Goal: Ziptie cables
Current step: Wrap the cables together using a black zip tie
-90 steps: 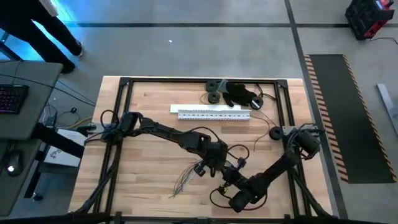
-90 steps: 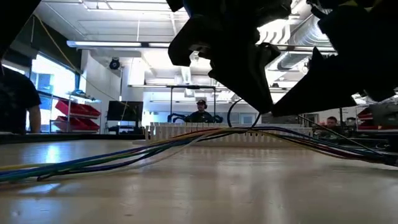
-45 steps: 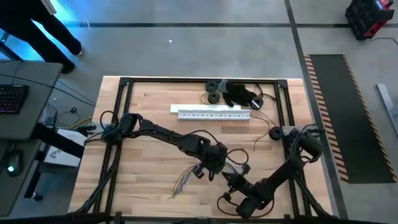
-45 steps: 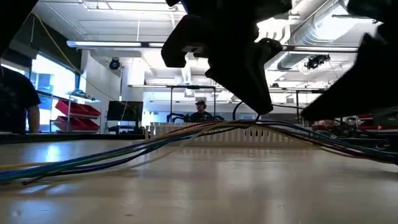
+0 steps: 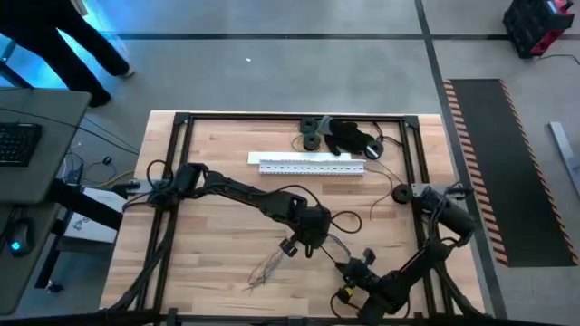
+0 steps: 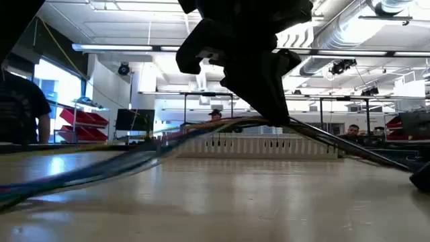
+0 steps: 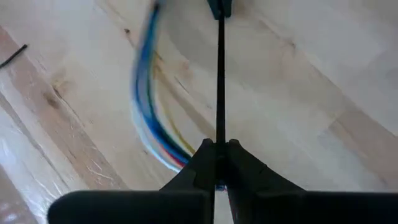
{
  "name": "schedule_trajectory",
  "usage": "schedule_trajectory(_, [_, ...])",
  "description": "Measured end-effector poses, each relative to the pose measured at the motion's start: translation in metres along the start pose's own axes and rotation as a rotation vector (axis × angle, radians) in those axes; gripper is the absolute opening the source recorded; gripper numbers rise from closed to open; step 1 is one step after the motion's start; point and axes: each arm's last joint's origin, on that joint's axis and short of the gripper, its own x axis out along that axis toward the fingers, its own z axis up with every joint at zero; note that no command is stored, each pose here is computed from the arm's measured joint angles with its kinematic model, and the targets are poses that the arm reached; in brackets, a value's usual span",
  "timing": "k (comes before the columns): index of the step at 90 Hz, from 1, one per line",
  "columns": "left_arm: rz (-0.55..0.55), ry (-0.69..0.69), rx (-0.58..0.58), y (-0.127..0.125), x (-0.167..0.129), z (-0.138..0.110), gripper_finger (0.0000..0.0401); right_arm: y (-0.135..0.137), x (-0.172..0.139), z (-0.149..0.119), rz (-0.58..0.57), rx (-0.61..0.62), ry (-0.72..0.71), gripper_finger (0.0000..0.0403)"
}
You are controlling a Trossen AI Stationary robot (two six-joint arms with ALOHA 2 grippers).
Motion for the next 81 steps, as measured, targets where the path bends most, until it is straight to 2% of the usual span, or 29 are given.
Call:
schedule_trajectory(11, [0.004, -0.011, 0.001, -0.001, 0.005, -0.003, 0.0000, -0.002, -0.006, -0.009, 0.005, 0.043, 0.004, 0.0000])
schedule_trajectory(34, [-0.007, 0.011, -0.022, -0.009, 0.019, -0.017, 0.0000, -0.002, -0.008, -0.010, 0.002, 0.052, 0.034, 0.0000])
schedule_trajectory(57, [-0.002, -0.007, -0.037, -0.009, 0.019, -0.016, 0.0003, 0.009, -0.015, -0.002, -0.025, -0.001, 0.056, 0.0000])
schedule_trajectory(68, [-0.005, -0.010, -0.064, -0.010, 0.019, -0.016, 0.0020, 0.016, -0.018, 0.006, -0.047, -0.012, 0.084, 0.0000])
schedule_trajectory(81, [0.022, 0.044, -0.171, -0.006, 0.019, -0.023, 0.0065, 0.021, -0.019, 0.010, -0.051, -0.001, 0.119, 0.0001])
